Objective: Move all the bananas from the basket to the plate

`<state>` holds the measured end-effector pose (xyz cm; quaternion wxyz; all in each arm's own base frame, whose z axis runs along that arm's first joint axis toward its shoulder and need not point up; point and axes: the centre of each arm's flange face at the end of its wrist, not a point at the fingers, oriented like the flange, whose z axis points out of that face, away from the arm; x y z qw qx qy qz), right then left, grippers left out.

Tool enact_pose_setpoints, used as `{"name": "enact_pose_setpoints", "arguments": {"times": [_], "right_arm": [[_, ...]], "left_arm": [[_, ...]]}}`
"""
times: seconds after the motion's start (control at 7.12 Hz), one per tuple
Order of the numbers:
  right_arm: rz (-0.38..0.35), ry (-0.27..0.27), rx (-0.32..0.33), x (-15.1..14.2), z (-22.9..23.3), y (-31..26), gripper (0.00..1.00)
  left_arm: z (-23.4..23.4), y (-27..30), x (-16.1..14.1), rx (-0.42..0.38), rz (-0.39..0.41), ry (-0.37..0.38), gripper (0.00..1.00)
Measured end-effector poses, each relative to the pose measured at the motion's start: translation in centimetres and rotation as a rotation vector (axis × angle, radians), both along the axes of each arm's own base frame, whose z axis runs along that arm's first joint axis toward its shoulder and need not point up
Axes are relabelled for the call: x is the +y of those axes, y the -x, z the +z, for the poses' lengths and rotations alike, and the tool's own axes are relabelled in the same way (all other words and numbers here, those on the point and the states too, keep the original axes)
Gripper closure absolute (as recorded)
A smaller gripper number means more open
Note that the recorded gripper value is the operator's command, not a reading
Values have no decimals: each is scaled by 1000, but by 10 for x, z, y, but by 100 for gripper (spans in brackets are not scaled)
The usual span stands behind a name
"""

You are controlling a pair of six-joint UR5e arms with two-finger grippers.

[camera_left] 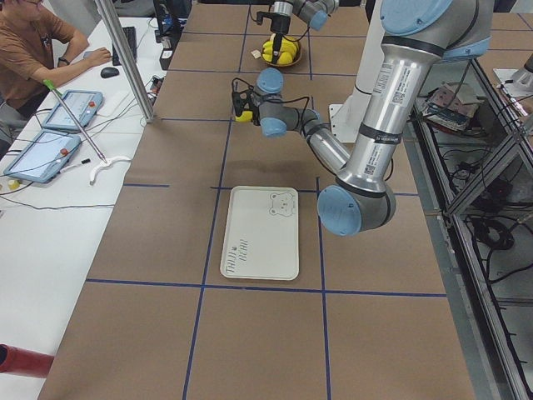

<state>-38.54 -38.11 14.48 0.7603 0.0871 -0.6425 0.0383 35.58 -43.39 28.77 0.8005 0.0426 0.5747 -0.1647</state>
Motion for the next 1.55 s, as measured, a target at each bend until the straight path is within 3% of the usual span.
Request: {"name": "enact_pose_setpoints", "arguments": {"times": [0.28, 0.42, 0.84, 1.26, 1.55], "right_arm": [[47, 20, 30, -16, 15, -13, 0], [88, 26, 43, -29, 21, -24, 0], [148, 54, 87, -50, 46, -43, 0], [156, 76, 116, -50, 65, -49, 0], [156, 80, 122, -49, 69, -50, 0]], "left_arm": [[83, 45, 21, -247, 52, 23, 100], [114, 60, 26, -310, 57, 57, 100], [175, 102, 14, -411, 22, 118, 100], [265, 127, -12, -519, 55, 113, 100], [304, 143, -9, -544, 55, 123, 100]]}}
